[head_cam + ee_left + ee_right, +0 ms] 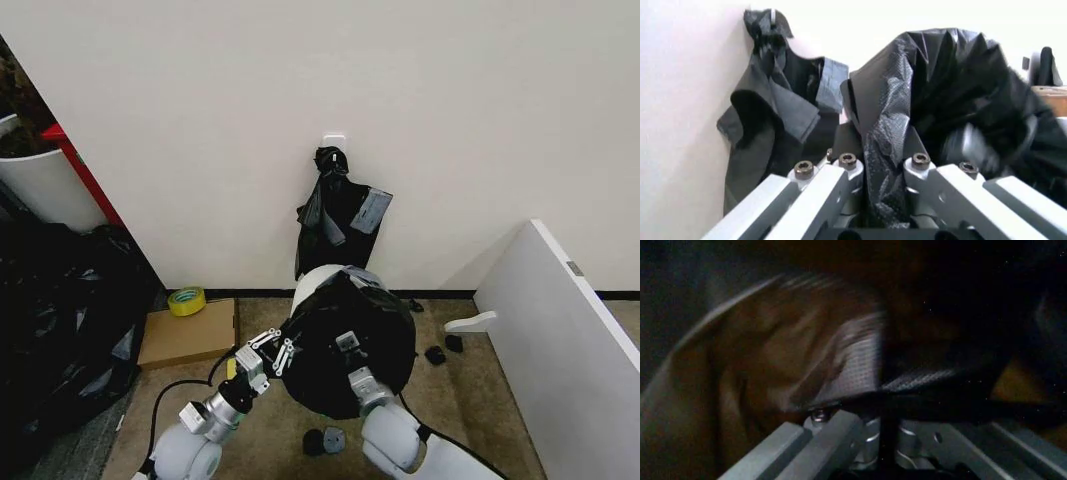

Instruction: Place the garbage bag over the trash bin.

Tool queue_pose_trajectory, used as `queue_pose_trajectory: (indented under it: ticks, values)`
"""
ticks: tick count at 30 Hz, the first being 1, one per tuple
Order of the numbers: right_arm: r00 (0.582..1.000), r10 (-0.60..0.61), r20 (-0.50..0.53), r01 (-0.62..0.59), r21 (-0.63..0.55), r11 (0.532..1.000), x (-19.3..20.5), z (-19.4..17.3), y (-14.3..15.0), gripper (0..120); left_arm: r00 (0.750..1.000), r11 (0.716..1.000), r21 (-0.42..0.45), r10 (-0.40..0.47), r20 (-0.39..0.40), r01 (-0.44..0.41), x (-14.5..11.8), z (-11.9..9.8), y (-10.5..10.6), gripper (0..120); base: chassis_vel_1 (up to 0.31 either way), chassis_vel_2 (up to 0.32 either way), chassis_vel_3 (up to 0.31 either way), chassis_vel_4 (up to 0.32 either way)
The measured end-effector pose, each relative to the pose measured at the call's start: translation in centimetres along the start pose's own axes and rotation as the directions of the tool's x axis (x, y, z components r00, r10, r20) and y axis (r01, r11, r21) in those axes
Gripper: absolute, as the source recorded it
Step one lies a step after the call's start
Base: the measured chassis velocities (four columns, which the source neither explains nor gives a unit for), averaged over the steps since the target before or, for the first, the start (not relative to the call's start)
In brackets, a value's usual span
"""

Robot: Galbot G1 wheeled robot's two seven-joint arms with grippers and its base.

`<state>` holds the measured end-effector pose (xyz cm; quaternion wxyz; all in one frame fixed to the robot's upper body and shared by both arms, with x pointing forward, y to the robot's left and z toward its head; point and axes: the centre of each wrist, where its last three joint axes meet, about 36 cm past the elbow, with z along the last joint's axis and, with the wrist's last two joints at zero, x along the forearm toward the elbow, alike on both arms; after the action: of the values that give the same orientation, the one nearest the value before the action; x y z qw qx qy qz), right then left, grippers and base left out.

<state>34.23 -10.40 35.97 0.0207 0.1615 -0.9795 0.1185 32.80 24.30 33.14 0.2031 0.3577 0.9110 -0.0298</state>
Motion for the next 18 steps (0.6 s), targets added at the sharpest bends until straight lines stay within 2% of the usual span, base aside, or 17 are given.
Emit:
queue_pose_trajectory:
  ticks: [4,7,18]
  values:
    - [0.999,-0.041,-0.012,0.039,-0.131,0.991,1.7,-2.6,-0.2,0,1.000,1.000,-0.001,-0.006,-0.011,0.006,0.1,0.6,0.2,4,0.000,0.000,0.000,0.000]
    - [0.992,-0.082,-0.093,0.062,-0.202,0.977,3.8,-4.4,-0.3,0,1.000,1.000,-0.004,-0.013,-0.027,0.013,0.3,1.3,0.5,4,0.000,0.000,0.000,0.000]
    - [0.942,-0.127,-0.311,0.053,-0.236,0.970,6.0,-7.3,0.5,0,0.999,1.000,-0.011,-0.017,-0.036,0.017,0.5,1.5,0.7,4,0.000,0.000,0.000,0.000]
